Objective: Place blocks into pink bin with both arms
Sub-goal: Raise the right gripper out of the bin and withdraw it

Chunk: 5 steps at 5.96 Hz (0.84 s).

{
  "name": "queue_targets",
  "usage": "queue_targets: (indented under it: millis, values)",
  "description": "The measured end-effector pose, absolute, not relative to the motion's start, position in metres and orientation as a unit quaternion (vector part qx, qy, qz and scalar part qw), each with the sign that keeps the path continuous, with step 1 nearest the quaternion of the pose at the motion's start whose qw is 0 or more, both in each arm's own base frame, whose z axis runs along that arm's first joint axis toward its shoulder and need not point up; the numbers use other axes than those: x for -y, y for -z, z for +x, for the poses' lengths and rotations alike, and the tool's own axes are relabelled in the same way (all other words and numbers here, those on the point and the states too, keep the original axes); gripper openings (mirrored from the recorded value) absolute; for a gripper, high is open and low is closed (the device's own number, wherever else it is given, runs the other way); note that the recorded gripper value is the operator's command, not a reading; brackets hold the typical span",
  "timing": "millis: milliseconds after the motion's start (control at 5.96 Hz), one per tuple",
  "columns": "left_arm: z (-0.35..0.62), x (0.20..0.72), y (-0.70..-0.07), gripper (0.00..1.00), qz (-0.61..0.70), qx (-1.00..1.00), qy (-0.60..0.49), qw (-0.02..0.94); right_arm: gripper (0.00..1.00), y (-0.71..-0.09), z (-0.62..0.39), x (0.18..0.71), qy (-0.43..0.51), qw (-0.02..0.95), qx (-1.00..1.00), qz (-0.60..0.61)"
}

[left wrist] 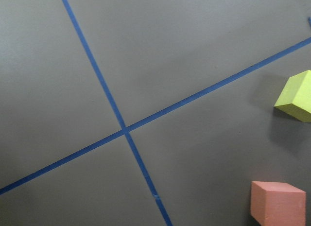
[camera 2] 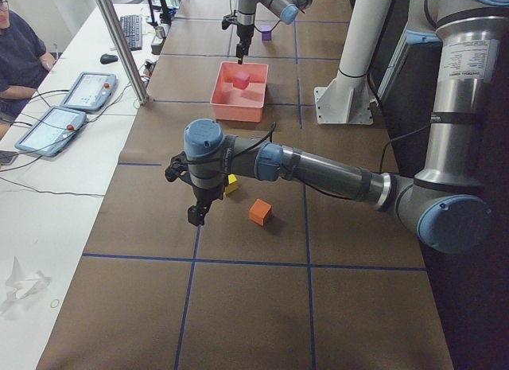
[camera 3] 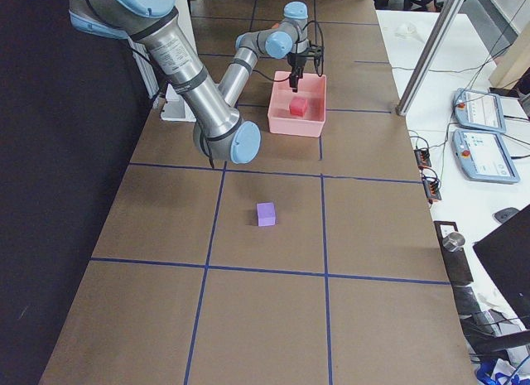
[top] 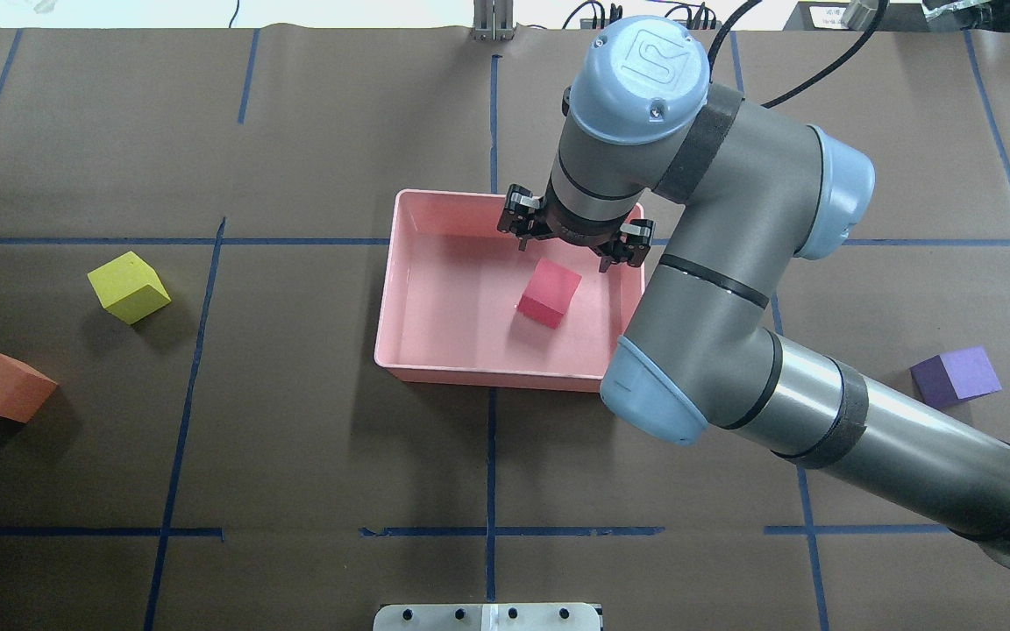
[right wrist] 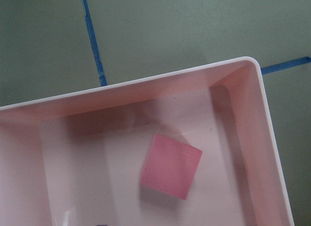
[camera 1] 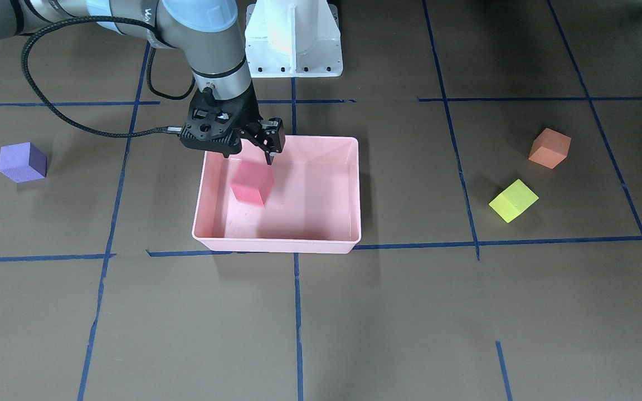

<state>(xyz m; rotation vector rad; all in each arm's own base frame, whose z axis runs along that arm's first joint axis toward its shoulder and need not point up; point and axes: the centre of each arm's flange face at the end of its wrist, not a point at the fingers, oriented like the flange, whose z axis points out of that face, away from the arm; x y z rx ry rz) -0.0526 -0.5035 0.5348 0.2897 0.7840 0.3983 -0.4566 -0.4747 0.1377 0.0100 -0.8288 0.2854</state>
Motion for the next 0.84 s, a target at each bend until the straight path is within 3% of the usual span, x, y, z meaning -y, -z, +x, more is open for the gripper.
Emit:
queue_targets:
  millis: [336, 839]
  values:
    - [-0.034, 0.507, -0.530, 1.00, 0.157, -0.386, -0.215, 0.883, 1.00, -0.150, -0.407, 0.513, -0.091, 0.916, 0.391, 0.003]
    - [0.054, 0.522, -0.511, 1.00, 0.144, -0.397, -0.271, 0.865, 1.00, -0.242, -0.263, 0.584, 0.020, 0.921, 0.389, 0.030]
